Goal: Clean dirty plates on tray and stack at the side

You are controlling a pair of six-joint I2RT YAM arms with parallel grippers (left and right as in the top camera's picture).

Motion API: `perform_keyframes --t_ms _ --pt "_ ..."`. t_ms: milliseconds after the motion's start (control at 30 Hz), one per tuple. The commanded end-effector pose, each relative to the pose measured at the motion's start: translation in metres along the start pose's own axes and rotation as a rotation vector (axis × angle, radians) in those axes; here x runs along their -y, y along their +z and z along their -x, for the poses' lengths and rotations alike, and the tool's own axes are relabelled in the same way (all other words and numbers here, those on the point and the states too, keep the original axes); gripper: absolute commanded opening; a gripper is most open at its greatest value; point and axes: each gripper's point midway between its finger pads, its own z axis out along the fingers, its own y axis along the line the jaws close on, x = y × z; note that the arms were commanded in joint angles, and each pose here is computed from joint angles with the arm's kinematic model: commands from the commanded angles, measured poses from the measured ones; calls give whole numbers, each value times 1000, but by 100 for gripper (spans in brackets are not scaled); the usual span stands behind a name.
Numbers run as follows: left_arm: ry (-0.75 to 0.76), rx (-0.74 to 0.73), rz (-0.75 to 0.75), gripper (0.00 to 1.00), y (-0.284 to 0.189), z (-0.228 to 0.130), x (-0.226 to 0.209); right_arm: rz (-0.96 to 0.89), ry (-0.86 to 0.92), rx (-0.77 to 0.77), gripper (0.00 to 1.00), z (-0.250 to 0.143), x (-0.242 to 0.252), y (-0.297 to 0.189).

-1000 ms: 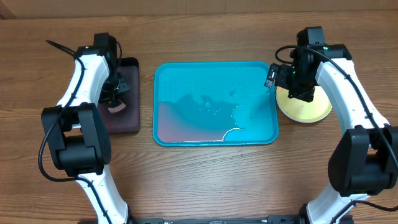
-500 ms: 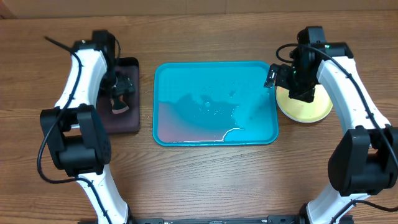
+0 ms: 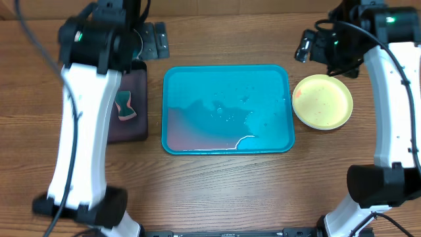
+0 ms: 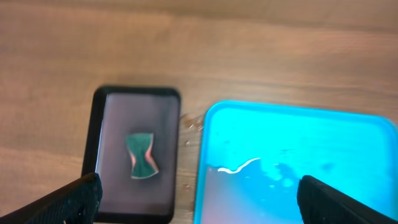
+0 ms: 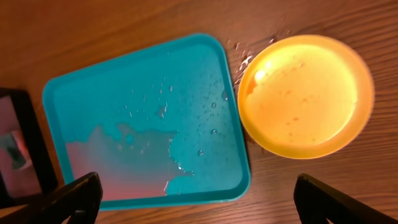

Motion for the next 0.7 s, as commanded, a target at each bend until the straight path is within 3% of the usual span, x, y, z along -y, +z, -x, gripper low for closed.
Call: perform_keyframes --t_ms 0,200,367,500,667 --pt "33 17 -11 100 -9 0 5 -4 -36 143 100 2 -1 -58" --pt "46 -1 -45 100 -7 -4 16 33 -58 248 100 -31 -3 -121" --pt "46 -1 -45 100 -7 -4 16 193 -107 339 100 -66 -27 -173" --pt "46 -1 -45 100 -7 -4 16 303 -138 353 100 -84 -41 -193" --pt "46 -2 -45 100 -7 -4 16 283 -193 401 100 -90 -37 -205"
